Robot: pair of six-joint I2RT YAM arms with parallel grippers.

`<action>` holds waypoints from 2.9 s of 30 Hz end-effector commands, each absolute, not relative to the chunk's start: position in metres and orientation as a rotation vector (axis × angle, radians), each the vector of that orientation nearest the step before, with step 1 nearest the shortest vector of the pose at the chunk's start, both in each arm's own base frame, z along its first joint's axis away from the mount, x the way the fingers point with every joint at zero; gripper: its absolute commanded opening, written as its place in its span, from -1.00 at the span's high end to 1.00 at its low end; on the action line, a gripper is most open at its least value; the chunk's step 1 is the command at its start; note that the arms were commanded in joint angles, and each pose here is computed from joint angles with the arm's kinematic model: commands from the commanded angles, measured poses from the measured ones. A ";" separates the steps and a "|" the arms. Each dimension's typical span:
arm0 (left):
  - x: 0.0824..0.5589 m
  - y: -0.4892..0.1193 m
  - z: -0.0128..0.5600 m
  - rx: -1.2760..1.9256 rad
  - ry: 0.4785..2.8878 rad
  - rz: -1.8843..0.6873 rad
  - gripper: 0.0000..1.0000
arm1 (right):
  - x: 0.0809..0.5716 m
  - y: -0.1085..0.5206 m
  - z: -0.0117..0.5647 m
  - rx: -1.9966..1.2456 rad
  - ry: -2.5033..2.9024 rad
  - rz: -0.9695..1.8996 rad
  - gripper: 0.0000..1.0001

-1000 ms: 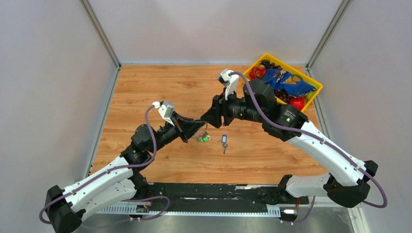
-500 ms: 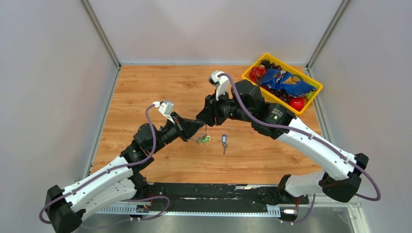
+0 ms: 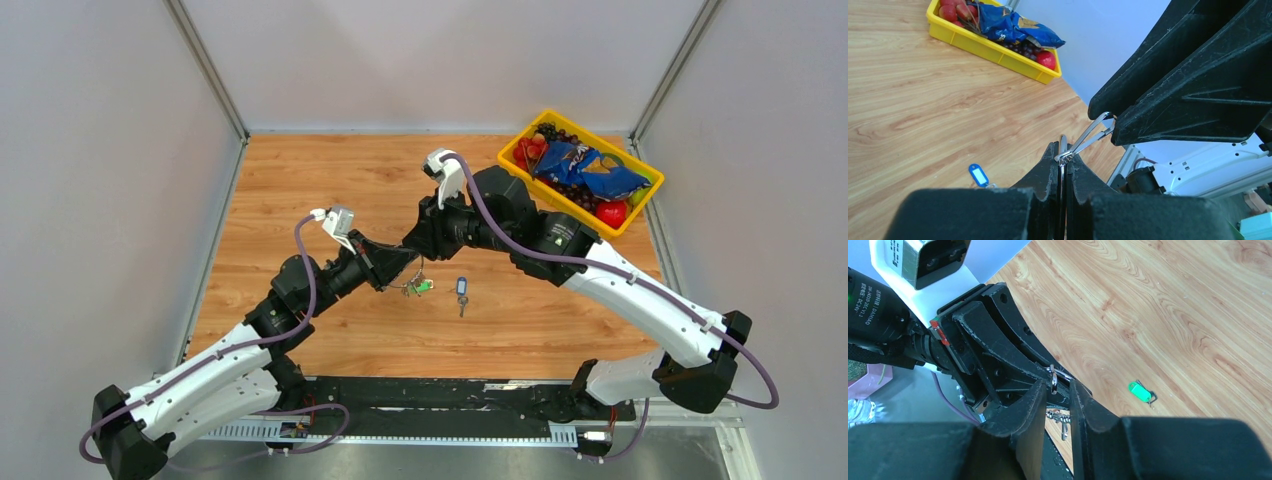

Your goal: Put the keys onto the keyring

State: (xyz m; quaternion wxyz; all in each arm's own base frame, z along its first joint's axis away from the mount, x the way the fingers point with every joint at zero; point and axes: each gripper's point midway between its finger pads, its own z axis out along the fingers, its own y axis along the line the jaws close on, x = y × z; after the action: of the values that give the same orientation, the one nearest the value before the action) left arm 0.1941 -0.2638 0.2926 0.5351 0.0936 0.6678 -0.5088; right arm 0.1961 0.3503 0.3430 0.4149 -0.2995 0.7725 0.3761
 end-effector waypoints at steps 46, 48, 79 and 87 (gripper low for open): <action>0.173 -0.250 0.313 0.516 1.444 -1.060 -0.04 | 0.179 0.361 0.374 -0.812 1.900 0.933 1.00; 0.173 -0.250 0.313 0.521 1.438 -1.055 -0.05 | 0.179 0.360 0.374 -0.808 1.907 0.932 1.00; 0.177 -0.249 0.327 0.520 1.341 -1.033 -0.05 | 0.171 0.362 0.373 -0.798 1.944 0.954 1.00; 0.179 -0.253 0.331 0.511 1.335 -1.048 0.51 | 0.165 0.363 0.370 -0.815 1.952 0.965 1.00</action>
State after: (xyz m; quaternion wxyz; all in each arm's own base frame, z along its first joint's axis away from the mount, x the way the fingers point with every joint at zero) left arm 0.1792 -0.2527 0.3042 0.6087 0.2285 0.6141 -0.4474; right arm 0.1711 0.3597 0.3507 0.3873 -0.3256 0.7838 0.3601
